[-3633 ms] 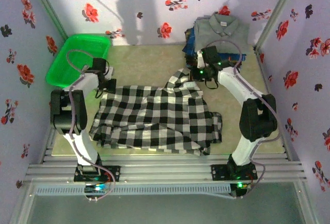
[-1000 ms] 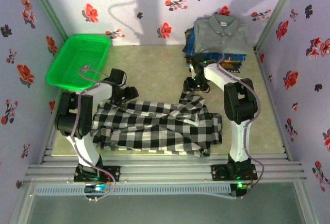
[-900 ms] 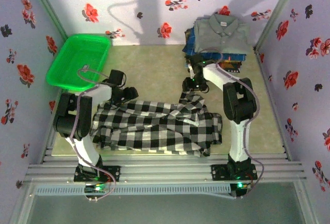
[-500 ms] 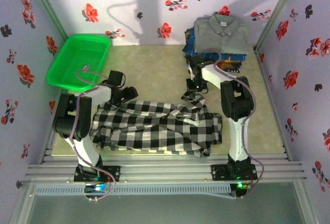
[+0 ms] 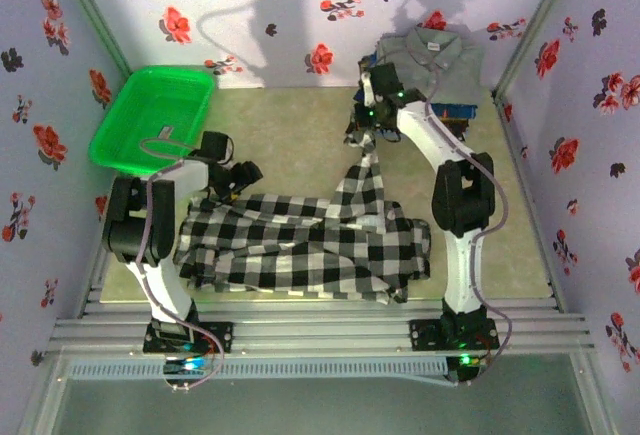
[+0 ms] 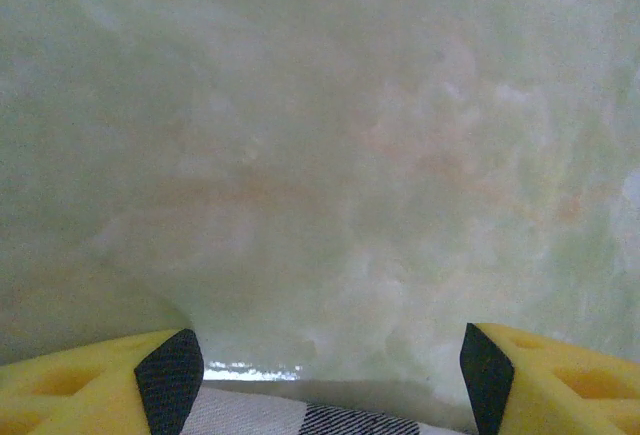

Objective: Fold and stack the long sleeve shirts

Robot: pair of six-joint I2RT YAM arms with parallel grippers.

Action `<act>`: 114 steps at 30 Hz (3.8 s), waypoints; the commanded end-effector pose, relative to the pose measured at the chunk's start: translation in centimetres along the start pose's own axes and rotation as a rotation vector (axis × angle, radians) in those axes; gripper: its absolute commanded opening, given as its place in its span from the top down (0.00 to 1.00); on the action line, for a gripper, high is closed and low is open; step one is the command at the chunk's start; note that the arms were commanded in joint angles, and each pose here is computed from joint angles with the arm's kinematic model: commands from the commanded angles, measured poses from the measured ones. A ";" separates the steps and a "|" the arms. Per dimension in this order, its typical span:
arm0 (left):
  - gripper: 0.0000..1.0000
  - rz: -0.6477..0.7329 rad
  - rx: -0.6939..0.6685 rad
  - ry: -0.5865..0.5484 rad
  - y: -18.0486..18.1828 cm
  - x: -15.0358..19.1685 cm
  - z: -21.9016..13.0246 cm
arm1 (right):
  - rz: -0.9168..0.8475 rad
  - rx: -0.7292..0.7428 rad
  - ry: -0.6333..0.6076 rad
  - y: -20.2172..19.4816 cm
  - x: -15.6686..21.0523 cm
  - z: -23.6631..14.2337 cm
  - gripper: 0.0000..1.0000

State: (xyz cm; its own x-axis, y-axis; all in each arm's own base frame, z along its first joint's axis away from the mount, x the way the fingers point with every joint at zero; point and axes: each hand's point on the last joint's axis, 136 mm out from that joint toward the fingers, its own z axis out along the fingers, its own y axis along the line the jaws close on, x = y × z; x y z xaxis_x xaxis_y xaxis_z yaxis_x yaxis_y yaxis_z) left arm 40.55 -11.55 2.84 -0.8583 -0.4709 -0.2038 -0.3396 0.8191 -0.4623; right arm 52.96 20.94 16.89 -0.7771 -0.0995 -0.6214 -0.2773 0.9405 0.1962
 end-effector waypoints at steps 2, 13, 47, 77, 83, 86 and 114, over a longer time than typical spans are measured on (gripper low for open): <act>0.25 -0.076 -0.214 -0.036 7.0 -1.8 2.1 | -0.023 -0.083 -0.129 1.7 -4.7 -4.7 1.00; 0.25 -0.089 -0.187 -0.107 6.2 -5.9 0.7 | 0.047 -0.173 -0.098 5.0 -2.2 -11.9 0.98; 0.30 0.003 0.217 0.171 -14.1 4.7 1.3 | 0.442 0.014 -0.077 7.6 17.5 -17.8 0.96; 0.34 0.249 0.114 0.265 -18.2 11.0 7.6 | 0.720 0.079 0.058 2.3 29.9 -18.2 0.82; 0.35 0.333 0.056 0.230 -17.4 8.9 7.8 | 0.852 0.137 0.061 -0.8 34.4 -19.5 0.68; 0.35 0.362 0.023 0.222 -16.7 8.0 8.1 | 0.880 0.130 0.035 -1.4 34.9 -20.1 0.68; 0.34 0.402 0.101 0.194 -17.5 6.4 6.4 | 0.030 0.390 0.416 6.9 30.5 -12.4 0.40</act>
State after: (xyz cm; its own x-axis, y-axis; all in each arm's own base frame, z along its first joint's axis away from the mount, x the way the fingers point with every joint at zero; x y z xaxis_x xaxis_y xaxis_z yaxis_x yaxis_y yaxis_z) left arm 43.57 -31.71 3.70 -0.9749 -0.0460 -0.2177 0.0635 0.8802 -0.4703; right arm 19.40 20.50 8.67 -0.9711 -0.0809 -0.2245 -0.0678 0.9955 -0.0656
